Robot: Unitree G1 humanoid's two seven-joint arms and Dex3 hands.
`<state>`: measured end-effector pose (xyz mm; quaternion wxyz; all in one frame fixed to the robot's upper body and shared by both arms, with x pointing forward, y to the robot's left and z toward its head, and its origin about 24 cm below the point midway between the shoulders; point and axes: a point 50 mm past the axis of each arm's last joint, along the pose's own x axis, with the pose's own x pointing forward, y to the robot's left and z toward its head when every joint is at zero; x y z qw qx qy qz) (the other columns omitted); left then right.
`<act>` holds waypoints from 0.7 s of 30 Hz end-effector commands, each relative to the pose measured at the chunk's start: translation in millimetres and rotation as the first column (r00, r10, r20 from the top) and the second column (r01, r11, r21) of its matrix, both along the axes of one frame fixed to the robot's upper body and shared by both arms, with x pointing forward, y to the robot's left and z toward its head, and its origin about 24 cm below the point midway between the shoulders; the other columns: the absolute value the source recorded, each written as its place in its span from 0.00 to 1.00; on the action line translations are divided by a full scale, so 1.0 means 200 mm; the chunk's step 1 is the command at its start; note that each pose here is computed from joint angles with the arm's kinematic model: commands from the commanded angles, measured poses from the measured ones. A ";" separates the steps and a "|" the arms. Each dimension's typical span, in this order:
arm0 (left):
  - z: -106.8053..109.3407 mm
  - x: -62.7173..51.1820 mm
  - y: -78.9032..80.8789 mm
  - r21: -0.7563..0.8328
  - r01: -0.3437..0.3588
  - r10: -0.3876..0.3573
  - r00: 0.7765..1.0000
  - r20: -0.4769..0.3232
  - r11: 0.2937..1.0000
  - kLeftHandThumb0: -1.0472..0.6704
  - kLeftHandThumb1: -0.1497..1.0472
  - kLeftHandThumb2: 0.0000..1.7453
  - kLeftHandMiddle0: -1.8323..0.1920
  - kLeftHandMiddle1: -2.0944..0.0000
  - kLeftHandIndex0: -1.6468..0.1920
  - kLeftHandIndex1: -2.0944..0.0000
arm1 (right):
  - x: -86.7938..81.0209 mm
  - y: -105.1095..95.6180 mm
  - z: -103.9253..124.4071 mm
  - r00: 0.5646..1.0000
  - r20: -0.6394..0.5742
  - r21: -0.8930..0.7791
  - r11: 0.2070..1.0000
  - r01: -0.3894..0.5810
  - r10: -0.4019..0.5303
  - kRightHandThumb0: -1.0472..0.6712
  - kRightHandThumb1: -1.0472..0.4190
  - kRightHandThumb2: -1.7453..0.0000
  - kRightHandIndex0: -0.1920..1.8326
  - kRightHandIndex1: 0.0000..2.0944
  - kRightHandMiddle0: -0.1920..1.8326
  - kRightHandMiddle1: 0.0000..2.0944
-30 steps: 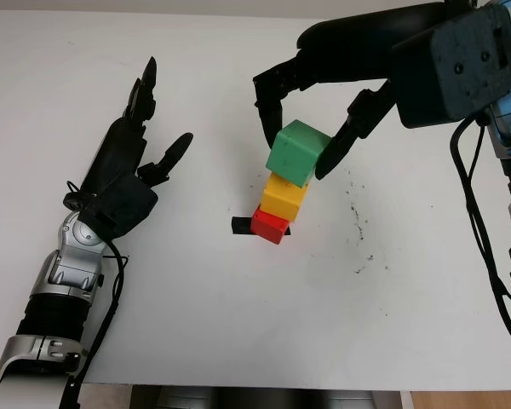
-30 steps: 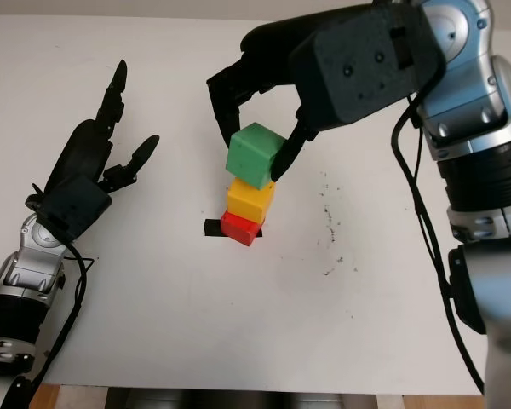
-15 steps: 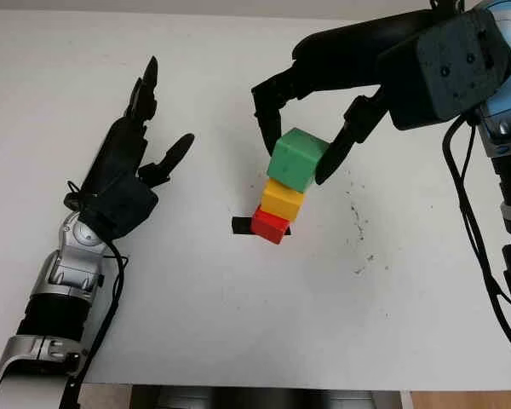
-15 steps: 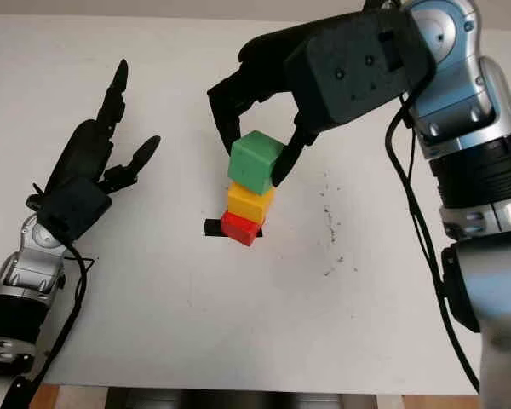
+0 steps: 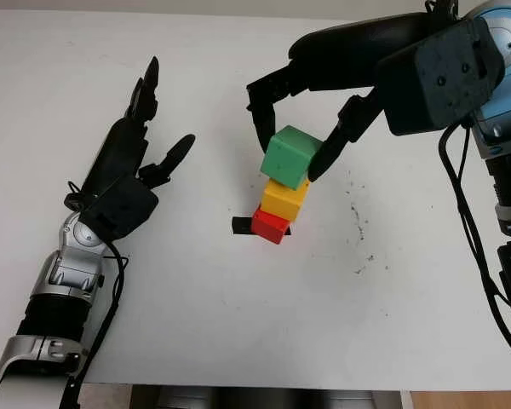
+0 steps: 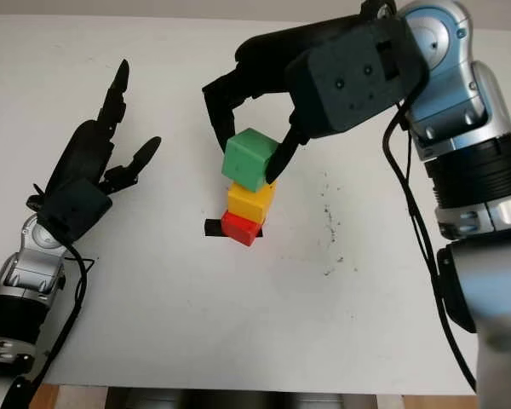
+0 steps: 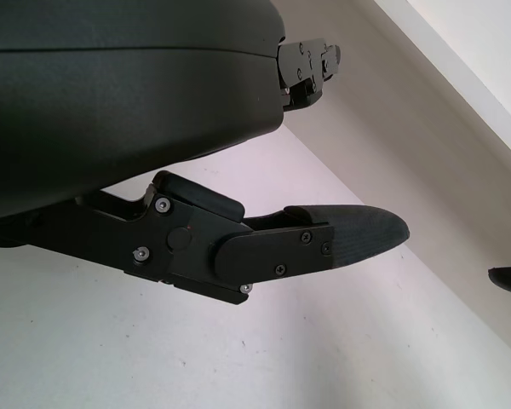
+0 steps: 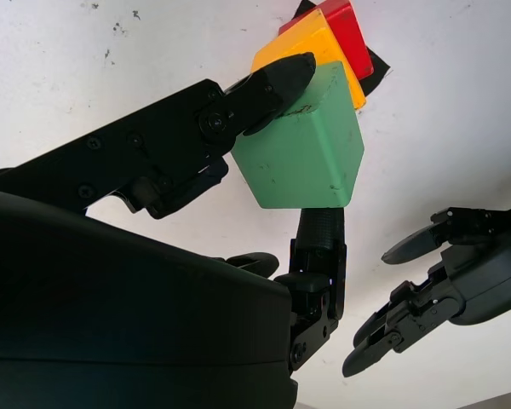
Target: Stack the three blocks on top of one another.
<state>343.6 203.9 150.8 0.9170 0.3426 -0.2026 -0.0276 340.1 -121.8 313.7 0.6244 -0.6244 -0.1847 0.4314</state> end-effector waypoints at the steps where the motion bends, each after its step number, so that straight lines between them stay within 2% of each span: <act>1: -0.02 -0.01 0.00 -0.007 0.004 -0.005 1.000 -0.007 1.000 0.15 1.00 0.30 1.00 1.00 1.00 0.98 | 0.00 0.00 0.00 1.000 0.012 0.005 1.000 -0.008 0.008 0.34 0.07 0.97 0.27 0.01 0.27 0.82; 21: -0.01 -0.03 0.01 -0.008 -0.007 0.007 1.000 -0.005 1.000 0.14 1.00 0.30 1.00 1.00 1.00 0.98 | 0.02 -0.01 -0.05 1.000 -0.009 -0.033 0.999 0.005 -0.005 0.33 0.06 0.97 0.27 0.02 0.27 0.82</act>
